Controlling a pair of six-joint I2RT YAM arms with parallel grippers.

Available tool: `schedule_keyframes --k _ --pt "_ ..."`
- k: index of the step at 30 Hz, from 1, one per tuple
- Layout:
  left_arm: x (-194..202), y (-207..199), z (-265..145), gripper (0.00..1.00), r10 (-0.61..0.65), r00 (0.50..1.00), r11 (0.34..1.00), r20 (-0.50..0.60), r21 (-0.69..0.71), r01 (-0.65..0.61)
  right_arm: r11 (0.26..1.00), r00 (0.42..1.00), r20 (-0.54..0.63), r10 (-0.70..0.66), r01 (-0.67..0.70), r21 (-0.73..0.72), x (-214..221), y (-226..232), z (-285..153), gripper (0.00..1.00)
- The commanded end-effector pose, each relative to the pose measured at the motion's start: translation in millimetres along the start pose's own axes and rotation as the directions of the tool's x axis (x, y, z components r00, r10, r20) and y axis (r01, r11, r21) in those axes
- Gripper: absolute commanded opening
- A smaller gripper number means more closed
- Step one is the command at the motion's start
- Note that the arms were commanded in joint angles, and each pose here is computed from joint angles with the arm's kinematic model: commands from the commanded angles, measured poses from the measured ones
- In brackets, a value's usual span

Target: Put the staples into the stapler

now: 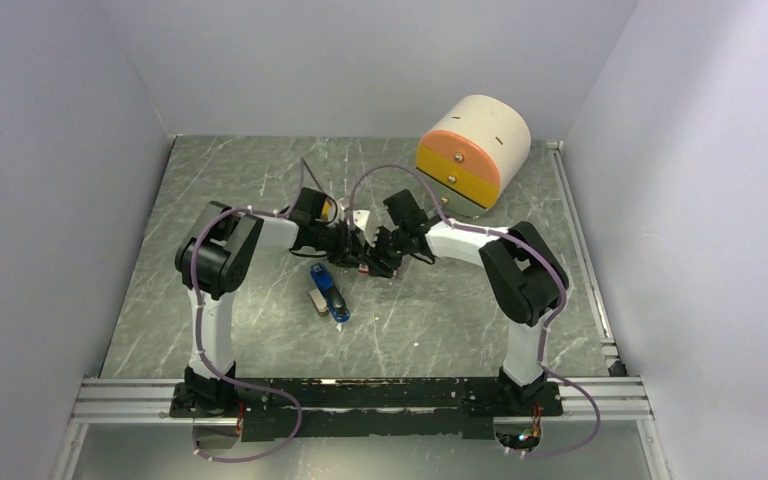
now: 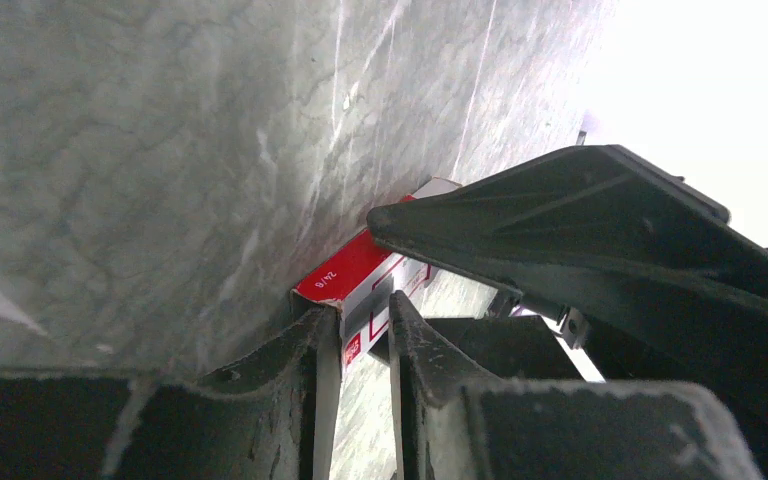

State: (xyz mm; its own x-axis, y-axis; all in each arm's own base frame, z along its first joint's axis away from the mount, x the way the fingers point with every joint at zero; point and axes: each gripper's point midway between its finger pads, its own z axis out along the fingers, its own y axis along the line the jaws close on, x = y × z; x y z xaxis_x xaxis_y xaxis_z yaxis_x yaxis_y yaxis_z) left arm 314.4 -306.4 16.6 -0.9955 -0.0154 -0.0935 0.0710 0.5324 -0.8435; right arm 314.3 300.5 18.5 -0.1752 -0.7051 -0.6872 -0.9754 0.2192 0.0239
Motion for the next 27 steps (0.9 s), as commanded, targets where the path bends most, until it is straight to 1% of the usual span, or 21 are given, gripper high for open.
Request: schedule_keyframes --k 1,2,4,9,11,13,16,18,20,23,25,27 --pt "9 1 6 0.29 0.025 0.999 0.999 -0.046 -0.021 -0.026 1.000 0.998 0.069 -0.009 0.009 -0.004 -26 -1 -5 0.59" --pt "8 2 5 0.30 0.028 0.999 0.999 -0.045 -0.031 -0.030 1.000 0.997 0.082 -0.002 0.002 0.005 -29 -1 -10 0.62" --pt "7 3 4 0.31 0.027 0.999 0.998 -0.046 -0.048 -0.029 0.999 0.994 0.108 0.019 -0.023 0.029 -33 -4 -22 0.66" --pt "3 0 -2 0.40 0.036 0.999 0.998 -0.025 -0.058 -0.038 0.993 0.982 0.176 0.075 -0.089 0.075 -43 -3 -52 0.68" --pt "4 -2 -4 0.43 0.038 0.999 0.998 -0.024 -0.058 -0.040 0.982 0.973 0.189 0.130 -0.152 0.108 -49 -3 -65 0.69" --pt "7 -5 -4 0.48 0.031 0.999 0.999 -0.029 -0.032 -0.032 0.964 0.962 0.196 0.190 -0.220 0.149 -57 -8 -79 0.69" --pt "9 -7 -5 0.52 0.014 0.999 1.000 -0.028 -0.022 -0.015 0.929 0.940 0.223 0.258 -0.304 0.208 -69 -17 -97 0.71" --pt "7 -7 -6 0.53 0.020 1.000 0.999 -0.018 -0.029 -0.021 0.891 0.912 0.259 0.318 -0.381 0.247 -76 -22 -108 0.71" --pt "5 -4 -6 0.54 0.024 1.000 0.998 -0.011 -0.052 -0.025 0.821 0.858 0.301 0.417 -0.497 0.280 -75 -27 -115 0.71" --pt "3 -3 -8 0.54 0.029 1.000 0.996 -0.007 -0.079 -0.030 0.719 0.792 0.261 0.552 -0.611 0.331 -54 -30 -111 0.68" --pt "2 -3 -9 0.54 0.033 0.999 0.996 -0.005 -0.086 -0.033 0.654 0.744 0.221 0.631 -0.663 0.363 -36 -28 -103 0.64" --pt "3 -5 -9 0.56 0.033 0.999 0.997 -0.015 -0.073 -0.034 0.575 0.695 0.203 0.690 -0.696 0.430 -17 -28 -95 0.63"
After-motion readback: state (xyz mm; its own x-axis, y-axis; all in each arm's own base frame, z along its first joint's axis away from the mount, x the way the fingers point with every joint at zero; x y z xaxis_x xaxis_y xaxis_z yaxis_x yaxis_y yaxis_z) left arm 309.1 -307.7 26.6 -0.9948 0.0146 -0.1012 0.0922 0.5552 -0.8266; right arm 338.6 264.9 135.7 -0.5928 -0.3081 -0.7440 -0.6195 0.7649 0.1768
